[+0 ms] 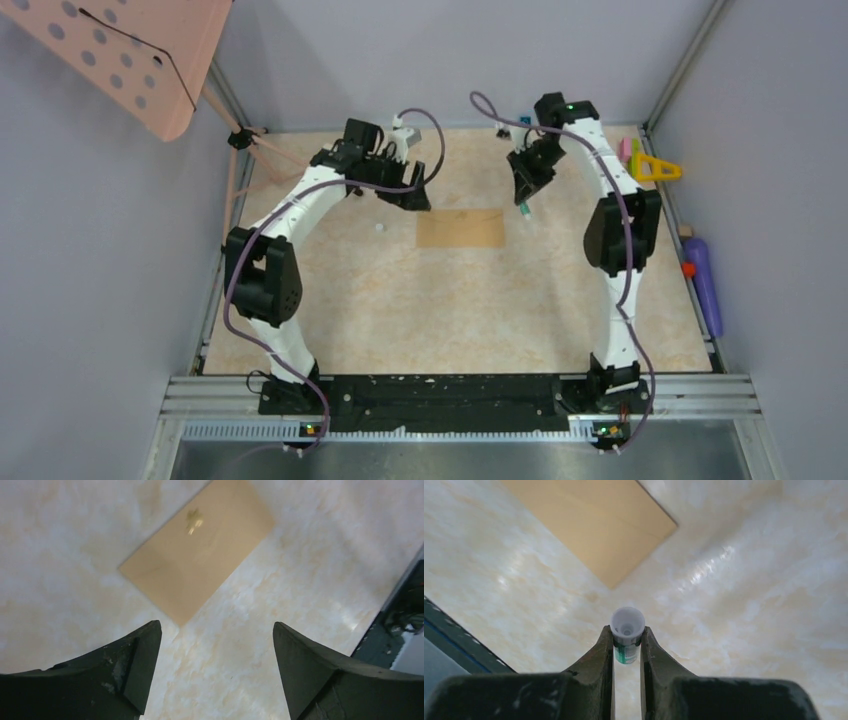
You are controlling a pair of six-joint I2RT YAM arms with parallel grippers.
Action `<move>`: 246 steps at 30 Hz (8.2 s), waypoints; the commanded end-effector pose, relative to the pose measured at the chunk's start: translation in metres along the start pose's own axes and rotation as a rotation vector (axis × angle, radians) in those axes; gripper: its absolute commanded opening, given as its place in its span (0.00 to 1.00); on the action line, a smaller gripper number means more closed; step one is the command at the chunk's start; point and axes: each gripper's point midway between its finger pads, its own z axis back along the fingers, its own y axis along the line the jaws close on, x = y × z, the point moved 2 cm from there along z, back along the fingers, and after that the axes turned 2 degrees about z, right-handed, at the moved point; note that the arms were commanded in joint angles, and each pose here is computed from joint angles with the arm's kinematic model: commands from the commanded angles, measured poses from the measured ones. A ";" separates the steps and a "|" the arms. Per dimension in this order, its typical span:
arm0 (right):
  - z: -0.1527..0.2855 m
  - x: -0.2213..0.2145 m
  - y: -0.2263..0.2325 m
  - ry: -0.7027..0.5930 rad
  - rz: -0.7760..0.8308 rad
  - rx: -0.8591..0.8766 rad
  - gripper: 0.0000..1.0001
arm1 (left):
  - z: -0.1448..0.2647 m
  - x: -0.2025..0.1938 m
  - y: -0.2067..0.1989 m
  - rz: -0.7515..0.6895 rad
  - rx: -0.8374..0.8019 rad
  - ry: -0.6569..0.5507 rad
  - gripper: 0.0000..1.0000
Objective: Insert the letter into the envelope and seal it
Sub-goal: Screw the solid glue.
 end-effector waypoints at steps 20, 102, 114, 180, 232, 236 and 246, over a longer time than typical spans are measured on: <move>0.178 0.028 0.172 -1.247 -0.005 0.684 0.00 | 0.049 0.085 -0.180 -0.084 -0.775 -0.352 0.99; 0.049 -0.012 0.173 -0.590 -0.222 0.695 0.44 | -0.029 -0.041 -0.157 -0.586 -0.473 0.142 0.17; 0.038 -0.015 0.177 -0.567 -0.214 0.676 0.47 | -0.032 -0.041 -0.156 -0.579 -0.473 0.145 0.16; 0.049 -0.016 0.185 -0.610 -0.118 0.732 0.00 | -0.013 -0.023 -0.169 -0.308 -0.803 0.111 0.39; 0.082 -0.050 0.186 -0.791 0.173 0.603 0.74 | -0.003 -0.015 -0.174 -0.370 -0.698 0.055 0.13; 0.076 -0.047 0.162 -0.705 -0.119 0.744 0.67 | -0.002 -0.013 -0.169 -0.443 -0.604 0.034 0.13; 0.048 -0.042 0.150 -0.528 -0.400 0.949 0.56 | -0.028 -0.030 -0.162 -0.603 -0.395 0.105 0.13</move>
